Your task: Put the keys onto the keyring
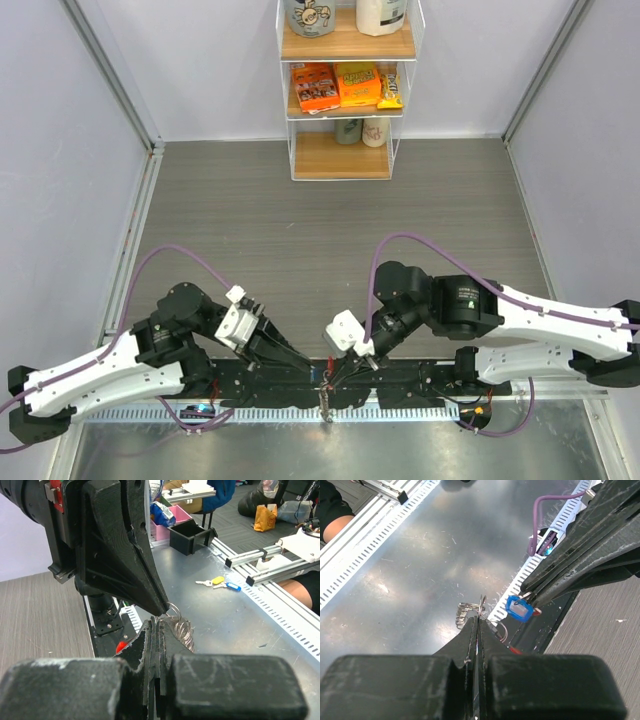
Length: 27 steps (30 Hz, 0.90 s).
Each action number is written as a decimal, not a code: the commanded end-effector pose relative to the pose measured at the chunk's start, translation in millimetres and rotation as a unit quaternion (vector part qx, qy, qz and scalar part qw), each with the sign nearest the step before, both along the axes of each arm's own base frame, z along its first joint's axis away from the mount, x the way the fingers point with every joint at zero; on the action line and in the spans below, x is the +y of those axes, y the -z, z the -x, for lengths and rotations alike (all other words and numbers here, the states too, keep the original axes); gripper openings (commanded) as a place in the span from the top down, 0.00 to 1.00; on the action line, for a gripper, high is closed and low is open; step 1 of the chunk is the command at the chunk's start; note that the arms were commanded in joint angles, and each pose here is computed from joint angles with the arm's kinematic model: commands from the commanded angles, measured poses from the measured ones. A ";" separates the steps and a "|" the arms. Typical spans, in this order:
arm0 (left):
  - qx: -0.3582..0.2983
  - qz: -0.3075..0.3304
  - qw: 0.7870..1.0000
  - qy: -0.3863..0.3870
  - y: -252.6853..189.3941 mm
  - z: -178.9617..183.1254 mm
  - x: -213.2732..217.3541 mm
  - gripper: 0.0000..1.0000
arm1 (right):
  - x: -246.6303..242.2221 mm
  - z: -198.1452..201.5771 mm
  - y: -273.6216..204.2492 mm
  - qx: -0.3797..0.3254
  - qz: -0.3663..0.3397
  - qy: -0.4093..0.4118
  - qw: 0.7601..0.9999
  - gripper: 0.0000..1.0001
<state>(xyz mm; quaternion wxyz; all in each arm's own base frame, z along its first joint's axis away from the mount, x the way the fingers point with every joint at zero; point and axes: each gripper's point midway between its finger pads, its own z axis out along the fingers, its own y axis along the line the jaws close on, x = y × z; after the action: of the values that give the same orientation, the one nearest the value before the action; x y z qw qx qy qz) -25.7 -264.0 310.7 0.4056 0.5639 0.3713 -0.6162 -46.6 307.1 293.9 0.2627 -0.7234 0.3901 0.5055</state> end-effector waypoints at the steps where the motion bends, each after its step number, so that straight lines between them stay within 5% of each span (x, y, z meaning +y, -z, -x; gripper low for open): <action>1: -0.024 0.034 0.999 0.012 -14.1 5.4 4.1 1.00 | 11.6 -1.2 -33.7 -0.002 -0.055 0.003 0.998 0.95; 27: -0.035 0.034 0.998 0.043 -12.9 17.6 9.8 1.00 | 29.1 -10.0 -40.9 0.005 -0.058 0.017 0.998 0.94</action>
<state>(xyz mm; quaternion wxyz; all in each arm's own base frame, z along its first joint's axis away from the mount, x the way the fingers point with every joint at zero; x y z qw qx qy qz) -37.6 -257.2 314.0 0.4019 0.5799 0.3394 -0.6220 -39.6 327.9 303.2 0.2693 -0.7116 0.4003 0.5107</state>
